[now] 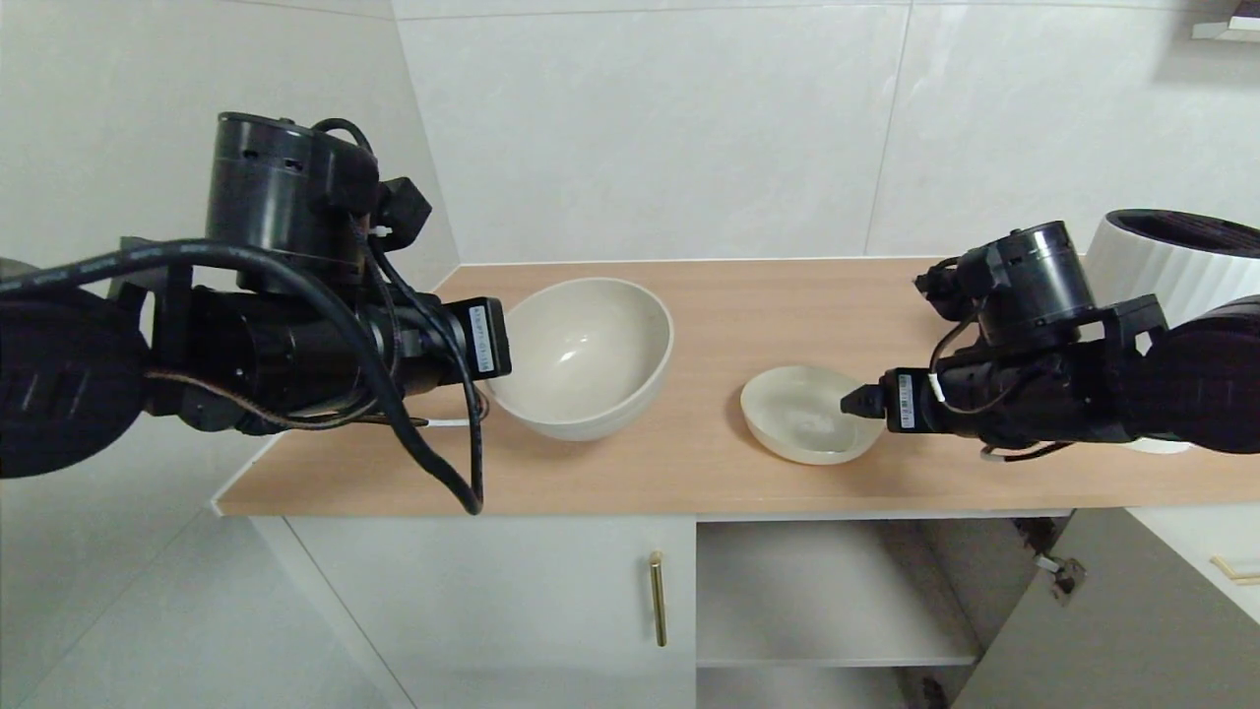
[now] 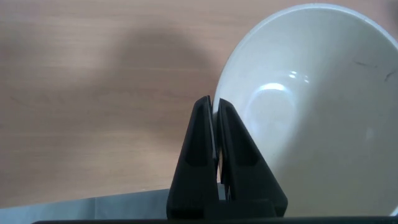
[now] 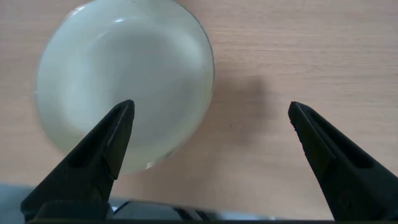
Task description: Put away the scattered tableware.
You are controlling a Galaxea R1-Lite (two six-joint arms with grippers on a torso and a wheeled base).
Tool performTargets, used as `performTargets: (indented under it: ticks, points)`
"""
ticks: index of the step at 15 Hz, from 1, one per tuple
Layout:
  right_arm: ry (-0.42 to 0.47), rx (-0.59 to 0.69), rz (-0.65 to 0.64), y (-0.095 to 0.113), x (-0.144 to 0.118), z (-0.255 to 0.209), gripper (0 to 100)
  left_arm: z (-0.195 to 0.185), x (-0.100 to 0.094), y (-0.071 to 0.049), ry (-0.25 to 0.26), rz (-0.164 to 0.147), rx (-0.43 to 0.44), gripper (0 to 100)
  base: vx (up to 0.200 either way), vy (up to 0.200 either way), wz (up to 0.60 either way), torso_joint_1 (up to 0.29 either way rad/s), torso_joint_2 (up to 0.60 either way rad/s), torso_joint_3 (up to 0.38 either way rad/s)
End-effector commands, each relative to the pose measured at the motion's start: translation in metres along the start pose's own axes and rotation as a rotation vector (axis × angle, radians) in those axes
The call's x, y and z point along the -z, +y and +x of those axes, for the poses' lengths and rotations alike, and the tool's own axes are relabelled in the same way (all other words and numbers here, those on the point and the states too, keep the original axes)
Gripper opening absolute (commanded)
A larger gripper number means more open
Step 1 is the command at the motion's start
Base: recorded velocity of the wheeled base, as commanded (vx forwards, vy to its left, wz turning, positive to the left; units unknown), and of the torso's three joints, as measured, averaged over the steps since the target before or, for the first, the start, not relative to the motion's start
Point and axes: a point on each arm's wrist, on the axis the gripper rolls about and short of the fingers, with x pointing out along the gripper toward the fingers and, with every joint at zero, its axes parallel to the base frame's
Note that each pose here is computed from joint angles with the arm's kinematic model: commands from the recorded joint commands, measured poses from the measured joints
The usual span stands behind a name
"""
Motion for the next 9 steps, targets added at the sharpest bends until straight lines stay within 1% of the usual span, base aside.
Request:
performTargets:
  ticks: [1, 6, 7, 9]
  points:
    - [0.037, 0.015, -0.006, 0.002, 0.006, 0.018, 100, -0.008, -0.003, 0.000, -0.020, -0.005, 0.008, 0, 0.000, 0.000, 0.00, 0.000, 0.00, 0.000]
    - [0.057, 0.027, 0.039, 0.004, 0.008, 0.034, 100, -0.010, -0.004, 0.000, -0.025, -0.006, 0.011, 0, 0.000, 0.000, 0.00, 0.000, 0.00, 0.000]
    - [0.043, 0.027, 0.057, 0.001, 0.005, 0.035, 0, -0.010, -0.004, 0.000, -0.025, -0.006, 0.011, 0, 0.000, 0.000, 0.00, 0.000, 0.00, 0.000]
    - [0.014, 0.014, 0.092, 0.002, 0.001, 0.034, 0, -0.010, -0.005, 0.000, -0.027, -0.006, 0.011, 0, 0.000, 0.000, 0.00, 0.000, 0.00, 0.000]
